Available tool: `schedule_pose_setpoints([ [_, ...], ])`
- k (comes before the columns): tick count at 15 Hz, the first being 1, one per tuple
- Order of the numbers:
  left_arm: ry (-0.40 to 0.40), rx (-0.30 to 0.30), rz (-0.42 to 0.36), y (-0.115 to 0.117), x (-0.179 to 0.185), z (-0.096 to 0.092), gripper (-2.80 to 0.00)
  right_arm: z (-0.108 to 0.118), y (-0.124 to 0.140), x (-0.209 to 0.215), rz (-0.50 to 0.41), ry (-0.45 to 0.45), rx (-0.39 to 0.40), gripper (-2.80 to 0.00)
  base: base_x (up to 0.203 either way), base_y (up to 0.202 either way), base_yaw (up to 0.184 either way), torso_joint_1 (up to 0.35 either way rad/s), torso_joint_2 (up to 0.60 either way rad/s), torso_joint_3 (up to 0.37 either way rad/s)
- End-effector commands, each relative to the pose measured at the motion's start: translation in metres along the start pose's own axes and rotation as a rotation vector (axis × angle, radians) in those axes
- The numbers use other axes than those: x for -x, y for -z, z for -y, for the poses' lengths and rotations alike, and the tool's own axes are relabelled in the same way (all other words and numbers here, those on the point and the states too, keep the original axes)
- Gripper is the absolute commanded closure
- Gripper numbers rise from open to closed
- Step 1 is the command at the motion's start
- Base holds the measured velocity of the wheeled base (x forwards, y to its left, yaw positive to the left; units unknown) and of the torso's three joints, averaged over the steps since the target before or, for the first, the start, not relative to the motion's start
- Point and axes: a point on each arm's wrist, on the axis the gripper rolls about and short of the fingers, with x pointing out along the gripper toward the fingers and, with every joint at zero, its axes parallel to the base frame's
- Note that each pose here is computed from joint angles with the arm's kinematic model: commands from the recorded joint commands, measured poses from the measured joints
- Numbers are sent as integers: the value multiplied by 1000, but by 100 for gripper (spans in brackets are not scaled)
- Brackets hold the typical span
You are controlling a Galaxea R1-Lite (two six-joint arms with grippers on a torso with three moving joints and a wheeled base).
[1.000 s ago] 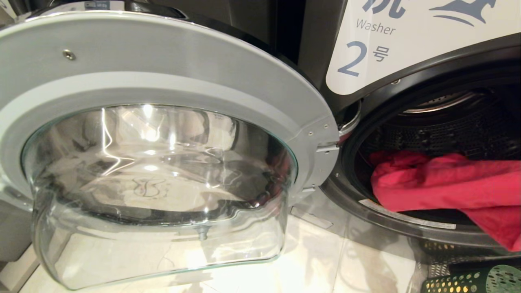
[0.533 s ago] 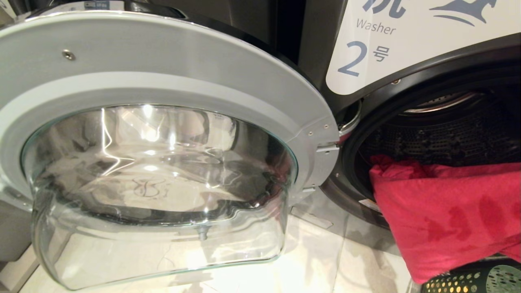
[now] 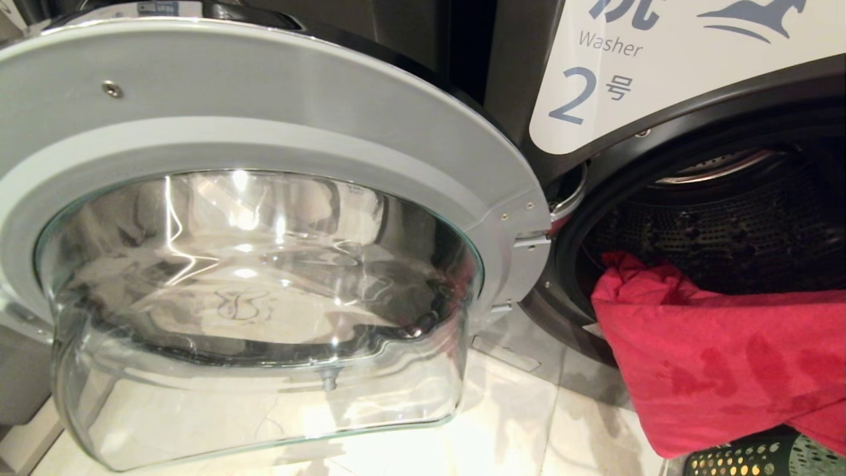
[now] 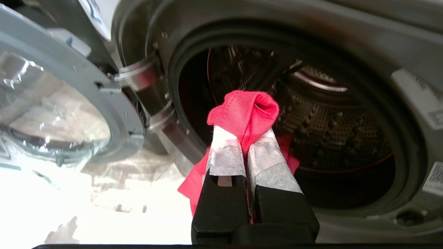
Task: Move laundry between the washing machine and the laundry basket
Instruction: Pick a cloth and place it into the basket
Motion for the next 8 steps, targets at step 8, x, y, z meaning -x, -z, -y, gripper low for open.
schedule_pose_setpoints([
  [8, 1, 0, -1, 0, 0, 0, 0, -1, 12, 7, -52, -1, -9, 0, 0, 0, 0, 0, 0, 0],
])
